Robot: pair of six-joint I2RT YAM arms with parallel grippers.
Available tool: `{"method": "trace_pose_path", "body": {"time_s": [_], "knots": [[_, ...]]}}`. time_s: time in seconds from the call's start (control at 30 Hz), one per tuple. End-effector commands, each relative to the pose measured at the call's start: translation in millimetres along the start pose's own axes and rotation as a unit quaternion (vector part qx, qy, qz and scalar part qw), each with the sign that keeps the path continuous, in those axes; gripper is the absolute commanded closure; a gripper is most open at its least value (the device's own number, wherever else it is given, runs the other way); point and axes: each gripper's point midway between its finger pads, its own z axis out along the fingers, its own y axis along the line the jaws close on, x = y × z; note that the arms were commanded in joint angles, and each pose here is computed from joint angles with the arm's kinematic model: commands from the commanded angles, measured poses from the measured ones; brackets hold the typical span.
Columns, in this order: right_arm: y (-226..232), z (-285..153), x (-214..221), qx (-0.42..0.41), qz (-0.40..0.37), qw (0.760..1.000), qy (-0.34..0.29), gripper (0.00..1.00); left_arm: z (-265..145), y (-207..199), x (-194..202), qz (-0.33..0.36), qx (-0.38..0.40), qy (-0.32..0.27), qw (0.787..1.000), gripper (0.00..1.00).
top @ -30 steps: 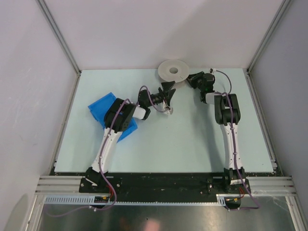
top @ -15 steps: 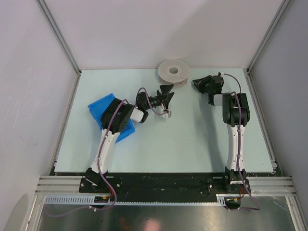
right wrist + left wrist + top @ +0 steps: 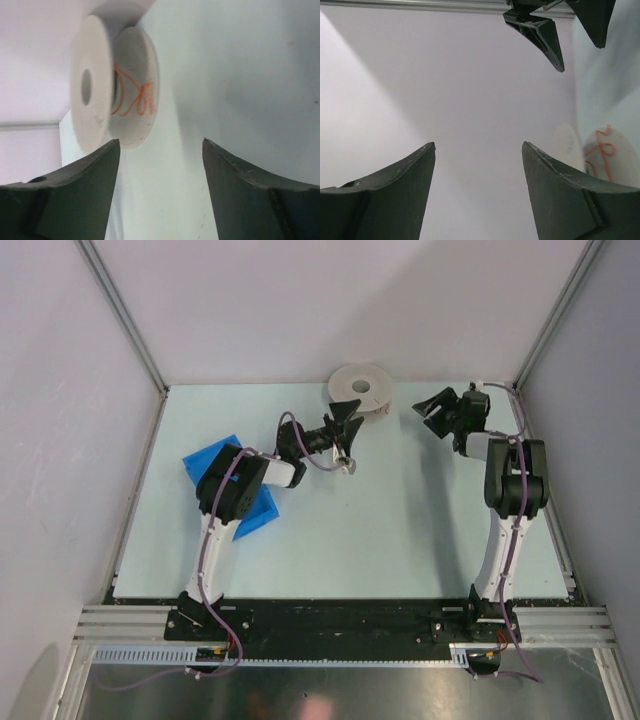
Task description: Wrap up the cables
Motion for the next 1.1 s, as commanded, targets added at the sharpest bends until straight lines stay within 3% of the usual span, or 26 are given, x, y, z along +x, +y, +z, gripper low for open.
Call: {"method": "trace_pose_path", "body": {"time_s": [0.0,0.13,0.3,0.4,0.47,0.53,0.73,0.97,1.03,1.07], "knots": [[73.6,-51.2,-34.1,-0.065,-0.100,0.993,-0.020,0.23,7.2,132.6,-32.1,0.106,-0.123,-0.043,0.986,0.25],[111.8,-91.4,-43.4,-0.089,-0.169,0.981,-0.024,0.12,-1.4,163.5,-37.8,0.059,-0.121,-0.021,0.991,0.20],[150.9,-141.5,-48.1,-0.105,-0.269,0.957,-0.033,0.02,-28.4,188.5,-43.1,-0.073,-0.073,0.053,0.993,0.11],[165.7,-171.9,-52.6,-0.106,-0.326,0.938,-0.043,0.01,-46.8,194.6,-40.2,-0.195,-0.041,0.126,0.972,0.02],[169.6,-192.4,-52.1,-0.095,-0.367,0.924,-0.044,0.01,-59.1,196.4,-37.4,-0.283,-0.027,0.186,0.941,0.01],[167.6,-209.9,-51.2,-0.076,-0.399,0.913,-0.044,0.01,-72.2,196.0,-36.4,-0.371,-0.020,0.242,0.896,0.01],[154.1,-252.1,-39.5,-0.035,-0.463,0.884,-0.048,0.01,-123.3,164.8,-55.7,-0.604,0.018,0.382,0.699,0.01],[109.9,-275.0,-3.5,-0.001,-0.488,0.873,-0.023,0.01,-199.8,130.9,-54.6,-0.751,-0.043,0.467,0.465,0.01],[96.5,-278.0,6.2,0.005,-0.488,0.873,-0.012,0.01,-220.5,128.4,-51.3,-0.759,-0.075,0.491,0.421,0.01],[91.6,-279.4,10.1,0.007,-0.487,0.873,-0.009,0.01,-229.3,127.8,-50.2,-0.753,-0.085,0.503,0.416,0.01]]}}
